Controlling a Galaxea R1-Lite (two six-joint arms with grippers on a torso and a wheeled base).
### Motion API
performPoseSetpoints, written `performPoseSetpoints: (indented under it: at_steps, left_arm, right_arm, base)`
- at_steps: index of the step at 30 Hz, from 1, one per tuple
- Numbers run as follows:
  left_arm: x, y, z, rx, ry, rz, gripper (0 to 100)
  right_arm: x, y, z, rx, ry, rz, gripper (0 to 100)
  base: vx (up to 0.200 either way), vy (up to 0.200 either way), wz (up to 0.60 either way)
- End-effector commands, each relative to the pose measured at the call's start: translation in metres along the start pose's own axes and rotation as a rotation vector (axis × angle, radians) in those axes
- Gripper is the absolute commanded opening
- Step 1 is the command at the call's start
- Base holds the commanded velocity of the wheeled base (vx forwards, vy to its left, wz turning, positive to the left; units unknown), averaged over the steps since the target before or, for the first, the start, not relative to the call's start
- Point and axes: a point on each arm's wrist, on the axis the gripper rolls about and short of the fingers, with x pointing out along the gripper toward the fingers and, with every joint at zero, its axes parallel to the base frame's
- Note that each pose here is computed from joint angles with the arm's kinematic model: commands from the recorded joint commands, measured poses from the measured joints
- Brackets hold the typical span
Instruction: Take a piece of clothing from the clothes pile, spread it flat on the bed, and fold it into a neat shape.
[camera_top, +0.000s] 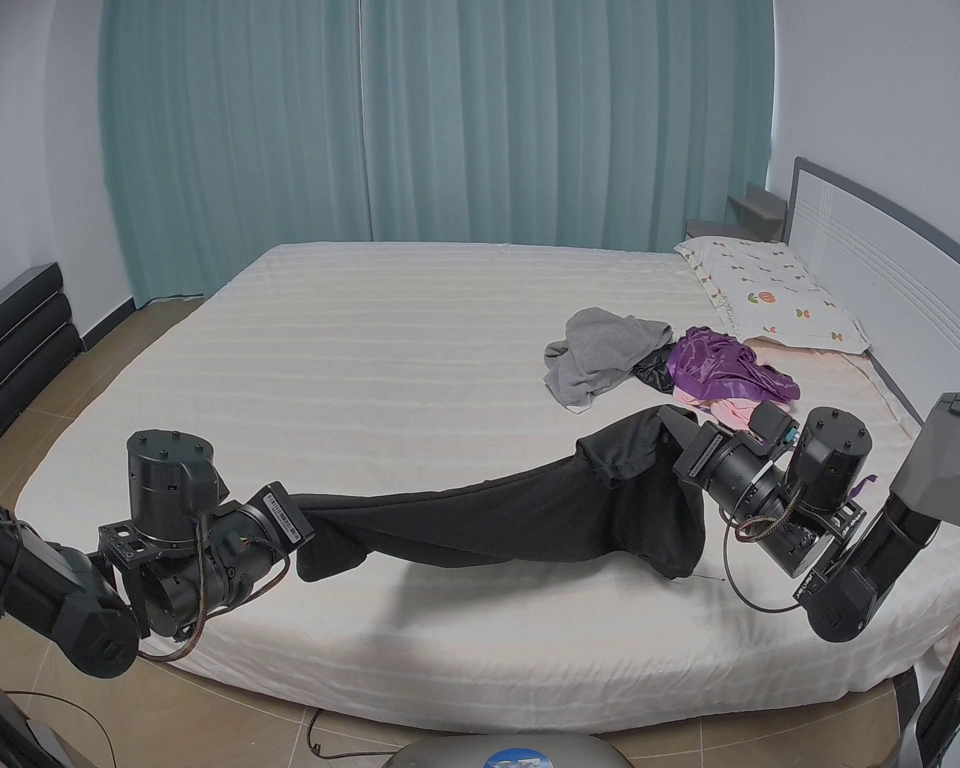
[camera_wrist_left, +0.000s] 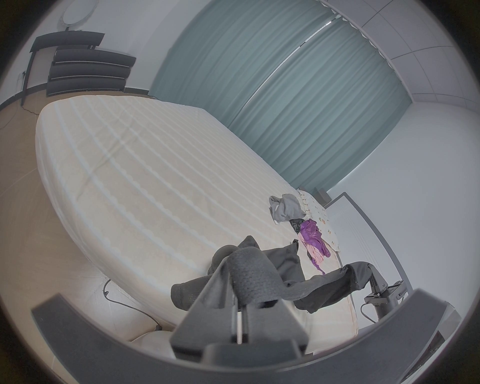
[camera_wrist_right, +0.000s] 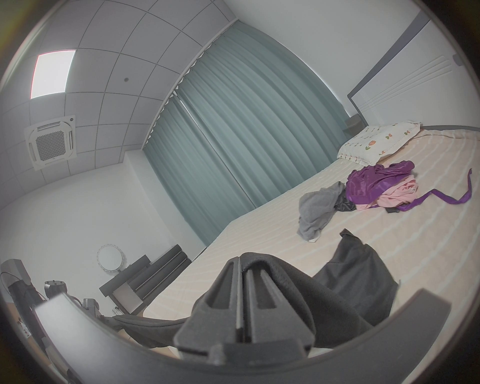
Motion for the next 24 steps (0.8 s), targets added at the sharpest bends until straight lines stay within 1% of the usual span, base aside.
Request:
performPoseSetpoints:
  at_steps: [1, 24]
  left_arm:
    - [0.0000, -0.0001, 0.0001, -0.001, -0.001, -0.001, 0]
    - [0.0015, -0.0006, 0.0043, -0.008, -0.016, -0.001, 0]
  right_arm:
    - [0.0018, 0.0001, 0.0018, 0.001, -0.010, 0.001, 0]
    - [-0.0042, 0.0039, 0.0041, 0.000, -0.014, 0.003, 0]
  base:
    - [0.000, 0.200, 0.00]
    - [0.000, 0.200, 0.00]
